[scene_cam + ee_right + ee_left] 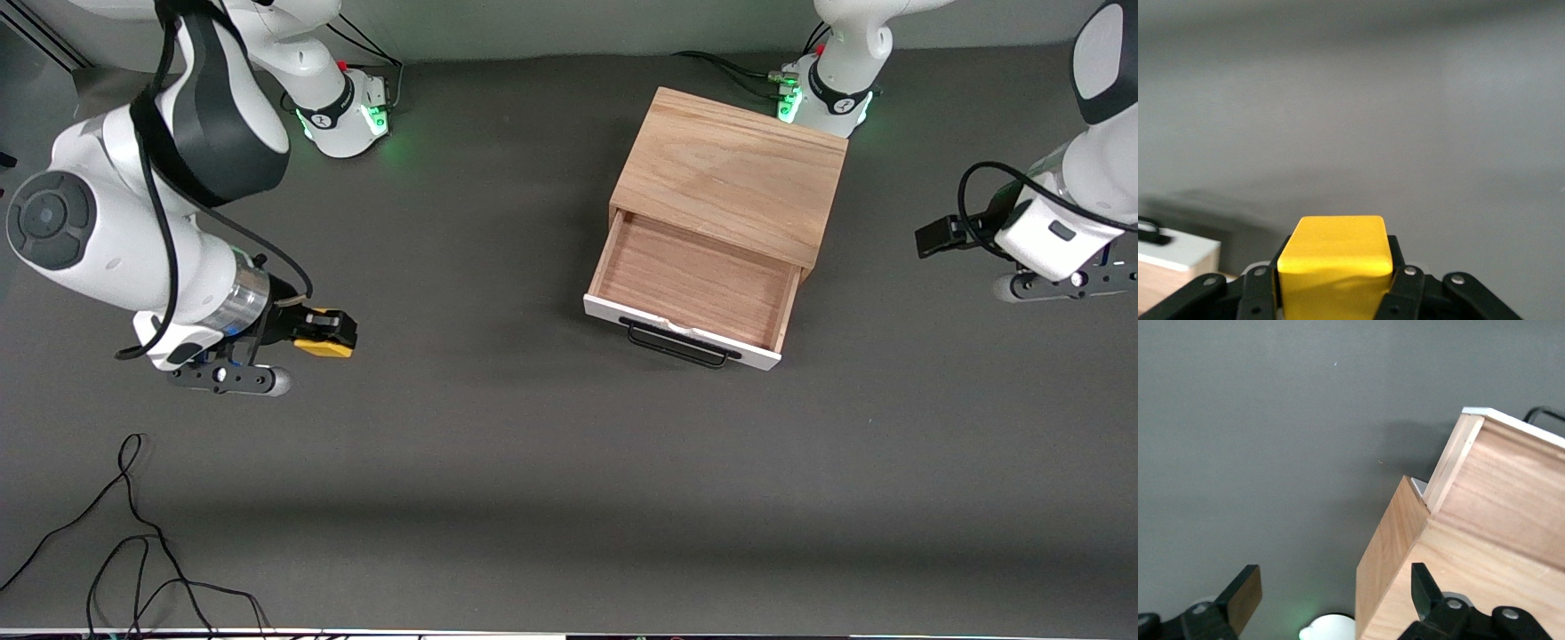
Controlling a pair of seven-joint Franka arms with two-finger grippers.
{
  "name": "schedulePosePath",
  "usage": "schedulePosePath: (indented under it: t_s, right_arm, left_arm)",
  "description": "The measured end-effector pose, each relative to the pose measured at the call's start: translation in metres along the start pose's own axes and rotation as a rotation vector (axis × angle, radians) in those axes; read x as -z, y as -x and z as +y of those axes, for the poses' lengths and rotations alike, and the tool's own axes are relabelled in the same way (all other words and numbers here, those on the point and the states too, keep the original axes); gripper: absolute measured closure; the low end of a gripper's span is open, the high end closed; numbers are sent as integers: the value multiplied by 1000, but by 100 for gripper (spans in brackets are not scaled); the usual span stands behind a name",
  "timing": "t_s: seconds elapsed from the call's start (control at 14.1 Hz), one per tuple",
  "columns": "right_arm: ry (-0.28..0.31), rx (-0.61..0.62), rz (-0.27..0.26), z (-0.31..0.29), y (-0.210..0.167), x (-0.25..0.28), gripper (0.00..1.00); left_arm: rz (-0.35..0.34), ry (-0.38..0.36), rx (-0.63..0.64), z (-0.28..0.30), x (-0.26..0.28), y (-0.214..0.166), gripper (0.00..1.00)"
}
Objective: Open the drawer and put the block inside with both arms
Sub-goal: 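Carry the yellow cube with the right gripper over the open drawer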
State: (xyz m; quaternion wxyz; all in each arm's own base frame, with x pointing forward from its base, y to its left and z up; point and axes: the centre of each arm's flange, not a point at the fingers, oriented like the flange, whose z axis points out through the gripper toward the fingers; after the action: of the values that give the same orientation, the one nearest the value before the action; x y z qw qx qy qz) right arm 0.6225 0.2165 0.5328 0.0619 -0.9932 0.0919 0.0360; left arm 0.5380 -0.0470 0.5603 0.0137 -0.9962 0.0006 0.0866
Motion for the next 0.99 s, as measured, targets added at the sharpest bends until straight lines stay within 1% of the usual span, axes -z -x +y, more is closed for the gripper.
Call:
schedulePosePath:
  t_s: [0.07,0.28,0.5,0.64,0.78,0.99]
  right_arm:
    - [-14,-33,3,-29,9,4,44]
    - [-56,-109,-3,-132,50,-9,44]
    - [-101,-126,6,-217,91,-43,44]
    - [-132,-121,13,-260,116,-74,44]
    - [-133,-85,19,-289,138,-108,44]
    - [-111,-68,30,-317,163,-153,44]
  left_arm:
    - [10,-2,-26,-2,3,1,0]
    - [29,10,-15,-25,7,0,0]
    - [49,15,-9,-31,9,-2,0]
    - [63,15,-13,-28,12,-3,0]
    - [75,16,-15,-28,16,-3,0]
    - [83,17,-20,-27,20,-3,0]
